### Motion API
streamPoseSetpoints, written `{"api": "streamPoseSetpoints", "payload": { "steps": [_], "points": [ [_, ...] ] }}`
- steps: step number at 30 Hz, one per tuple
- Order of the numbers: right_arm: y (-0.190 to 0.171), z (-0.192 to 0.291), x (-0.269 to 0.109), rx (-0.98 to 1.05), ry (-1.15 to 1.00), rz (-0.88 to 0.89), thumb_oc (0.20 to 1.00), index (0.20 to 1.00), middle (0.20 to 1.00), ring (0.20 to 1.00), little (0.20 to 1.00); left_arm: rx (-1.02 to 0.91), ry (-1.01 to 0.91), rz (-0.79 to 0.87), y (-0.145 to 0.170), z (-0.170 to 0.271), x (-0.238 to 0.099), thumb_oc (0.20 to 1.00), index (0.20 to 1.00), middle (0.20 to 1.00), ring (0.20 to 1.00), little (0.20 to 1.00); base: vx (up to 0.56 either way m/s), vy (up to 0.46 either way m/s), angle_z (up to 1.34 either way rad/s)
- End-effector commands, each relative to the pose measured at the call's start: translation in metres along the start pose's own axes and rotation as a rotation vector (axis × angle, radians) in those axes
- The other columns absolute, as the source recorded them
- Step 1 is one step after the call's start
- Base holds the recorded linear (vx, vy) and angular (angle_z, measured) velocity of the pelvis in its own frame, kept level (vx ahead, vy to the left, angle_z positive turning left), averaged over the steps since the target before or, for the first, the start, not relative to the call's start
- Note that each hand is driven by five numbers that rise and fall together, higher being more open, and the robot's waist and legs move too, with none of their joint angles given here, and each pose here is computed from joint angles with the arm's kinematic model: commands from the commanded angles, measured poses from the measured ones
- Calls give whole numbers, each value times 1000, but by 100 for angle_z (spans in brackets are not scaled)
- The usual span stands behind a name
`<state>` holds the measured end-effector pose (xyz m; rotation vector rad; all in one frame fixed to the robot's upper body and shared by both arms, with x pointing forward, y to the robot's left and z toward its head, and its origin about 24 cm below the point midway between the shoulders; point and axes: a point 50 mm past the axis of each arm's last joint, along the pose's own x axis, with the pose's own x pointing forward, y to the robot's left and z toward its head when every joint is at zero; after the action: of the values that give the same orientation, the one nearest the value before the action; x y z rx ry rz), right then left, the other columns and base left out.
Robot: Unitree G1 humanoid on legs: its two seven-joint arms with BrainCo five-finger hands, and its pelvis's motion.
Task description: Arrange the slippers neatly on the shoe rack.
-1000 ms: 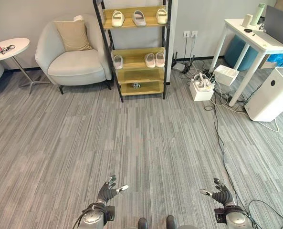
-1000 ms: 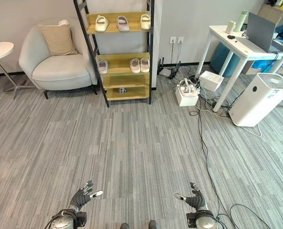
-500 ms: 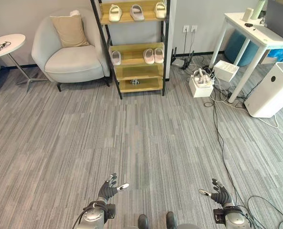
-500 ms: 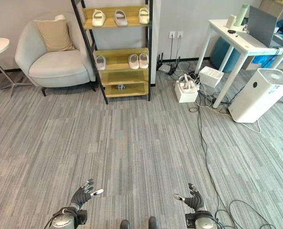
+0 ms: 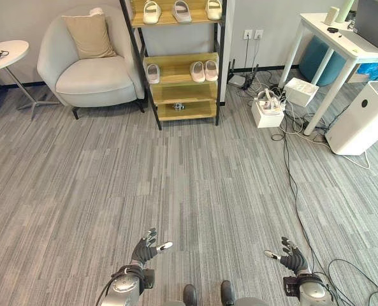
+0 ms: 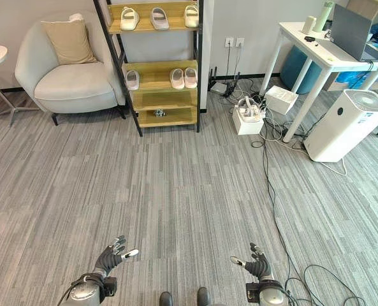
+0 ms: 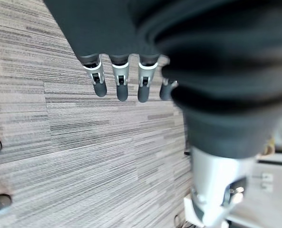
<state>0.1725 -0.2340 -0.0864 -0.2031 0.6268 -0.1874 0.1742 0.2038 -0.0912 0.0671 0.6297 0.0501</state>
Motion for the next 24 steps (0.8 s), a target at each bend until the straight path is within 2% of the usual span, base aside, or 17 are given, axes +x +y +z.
{"api": "streamPoseSetpoints", "payload": {
  "steps": [1,8,15,24],
  "points": [
    [-8,34,5,34,-150,-19,1000,1000,1000,1000,1000,47,-108,68,33,25,1,1000,1000,1000,1000,1000,6,79,1],
    [-20,29,6,53,-123,-67,1000,1000,1000,1000,1000,42,-115,83,33,29,5,1000,1000,1000,1000,1000,249,16,0],
    [-30,10,-4,24,-76,-94,1000,1000,1000,1000,1000,4,-159,32,13,40,12,1000,1000,1000,1000,1000,334,-198,31],
    [-42,15,-3,23,-99,-109,1000,1000,1000,1000,1000,-12,-142,-4,8,37,11,1000,1000,1000,1000,1000,215,-185,17]
  ]
}}
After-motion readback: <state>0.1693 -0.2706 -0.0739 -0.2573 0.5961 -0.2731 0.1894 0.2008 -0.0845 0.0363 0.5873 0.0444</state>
